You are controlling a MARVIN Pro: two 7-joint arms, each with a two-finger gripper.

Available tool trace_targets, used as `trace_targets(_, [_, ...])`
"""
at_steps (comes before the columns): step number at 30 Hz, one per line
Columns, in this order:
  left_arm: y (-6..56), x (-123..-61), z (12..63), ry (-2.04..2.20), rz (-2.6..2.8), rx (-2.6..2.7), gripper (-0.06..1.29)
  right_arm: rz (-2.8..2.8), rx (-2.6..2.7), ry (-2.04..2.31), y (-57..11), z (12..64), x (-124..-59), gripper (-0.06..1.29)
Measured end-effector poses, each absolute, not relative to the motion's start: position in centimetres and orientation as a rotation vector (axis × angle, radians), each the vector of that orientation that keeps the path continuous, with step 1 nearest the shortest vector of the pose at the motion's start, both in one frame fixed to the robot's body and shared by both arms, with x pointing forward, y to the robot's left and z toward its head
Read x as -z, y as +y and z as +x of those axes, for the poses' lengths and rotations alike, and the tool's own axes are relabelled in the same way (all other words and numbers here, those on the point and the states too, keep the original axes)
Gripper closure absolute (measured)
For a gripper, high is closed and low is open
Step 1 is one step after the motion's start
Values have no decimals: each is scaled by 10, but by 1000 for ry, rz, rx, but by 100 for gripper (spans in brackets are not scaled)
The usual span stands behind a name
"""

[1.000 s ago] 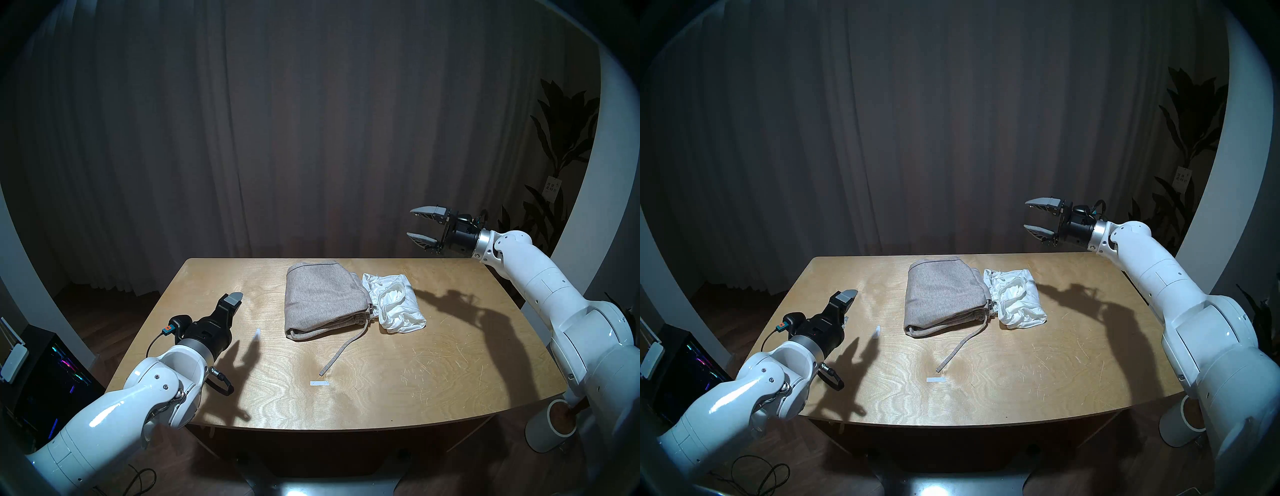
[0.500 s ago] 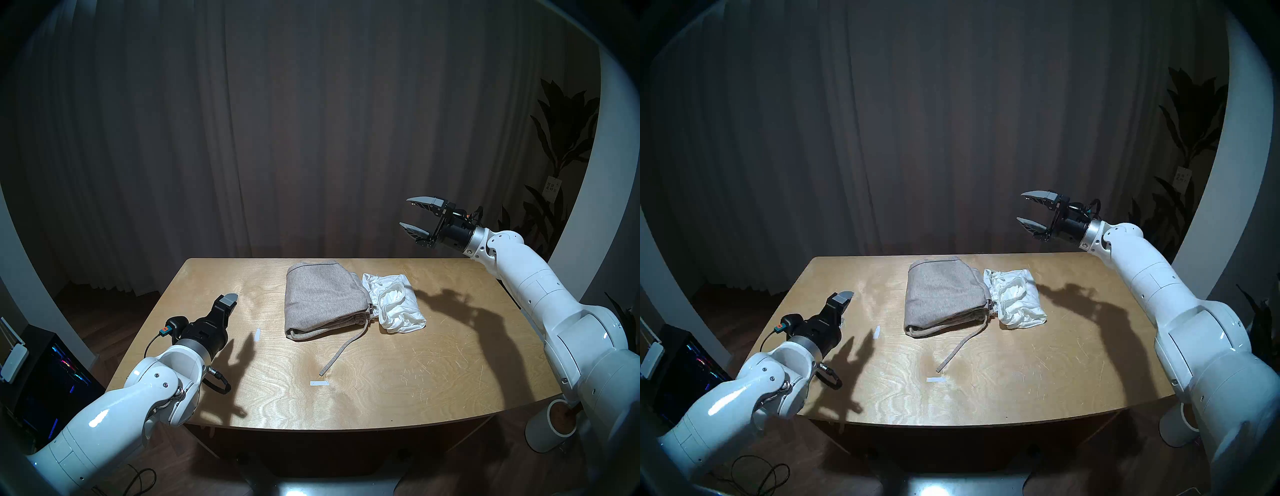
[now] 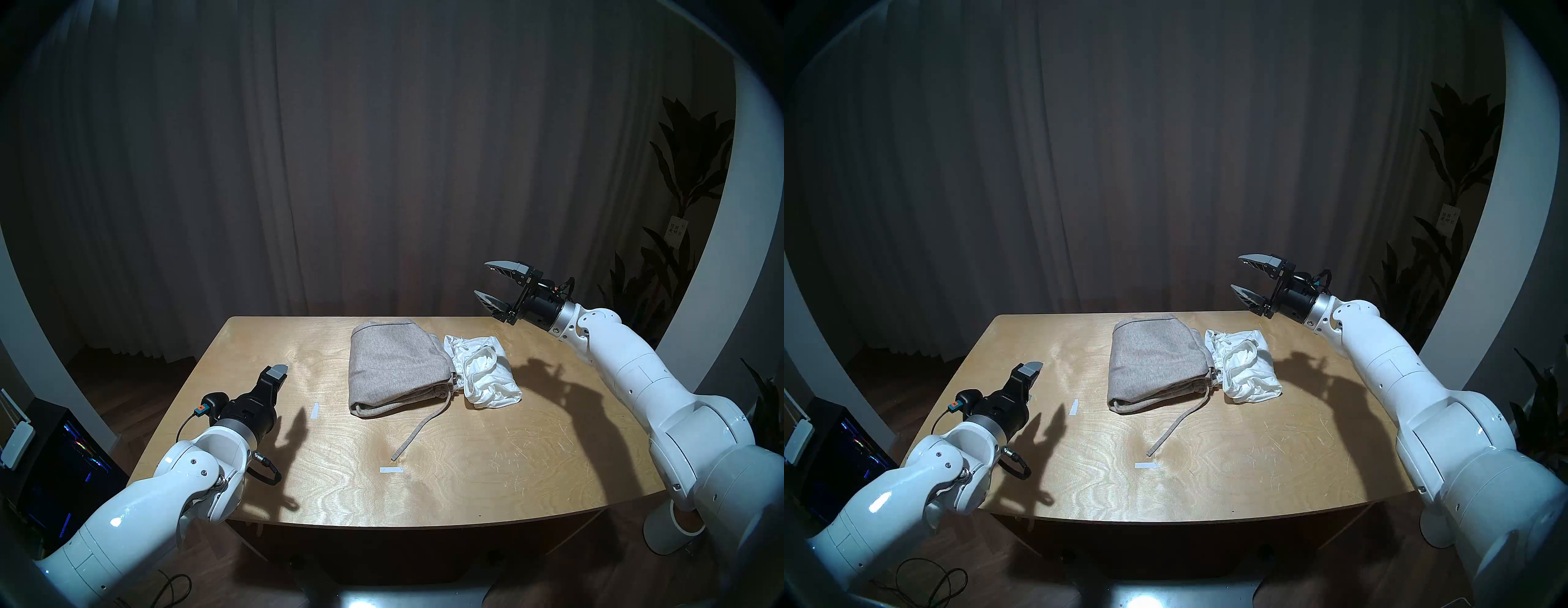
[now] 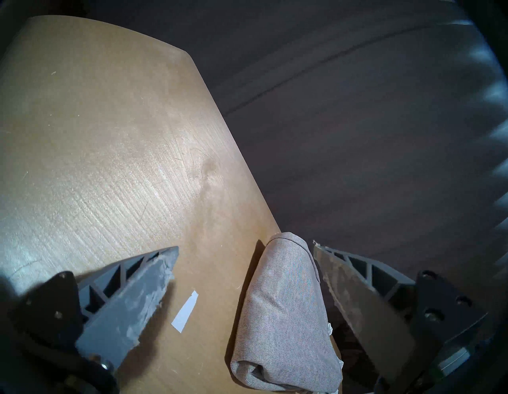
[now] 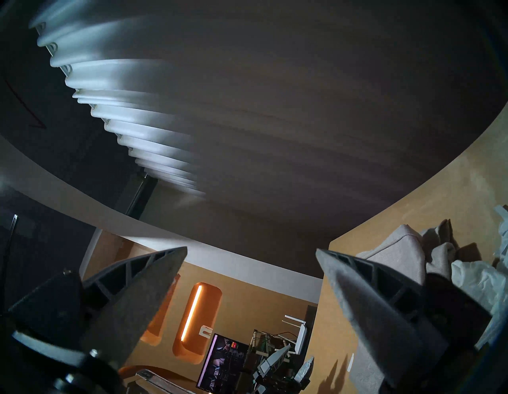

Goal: Fold pants twice and stack them

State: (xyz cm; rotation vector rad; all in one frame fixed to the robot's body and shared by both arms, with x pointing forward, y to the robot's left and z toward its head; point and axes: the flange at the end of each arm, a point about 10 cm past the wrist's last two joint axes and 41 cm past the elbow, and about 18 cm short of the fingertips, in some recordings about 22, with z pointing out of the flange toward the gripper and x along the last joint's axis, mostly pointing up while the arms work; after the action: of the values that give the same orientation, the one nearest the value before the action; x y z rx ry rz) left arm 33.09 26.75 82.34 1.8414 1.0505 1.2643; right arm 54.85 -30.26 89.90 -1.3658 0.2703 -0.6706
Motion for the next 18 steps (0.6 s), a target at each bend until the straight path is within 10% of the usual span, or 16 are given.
trace_targets(18, [270, -818, 333, 1079, 1837, -1264, -1, -1353, 545, 1, -203, 547, -934, 0])
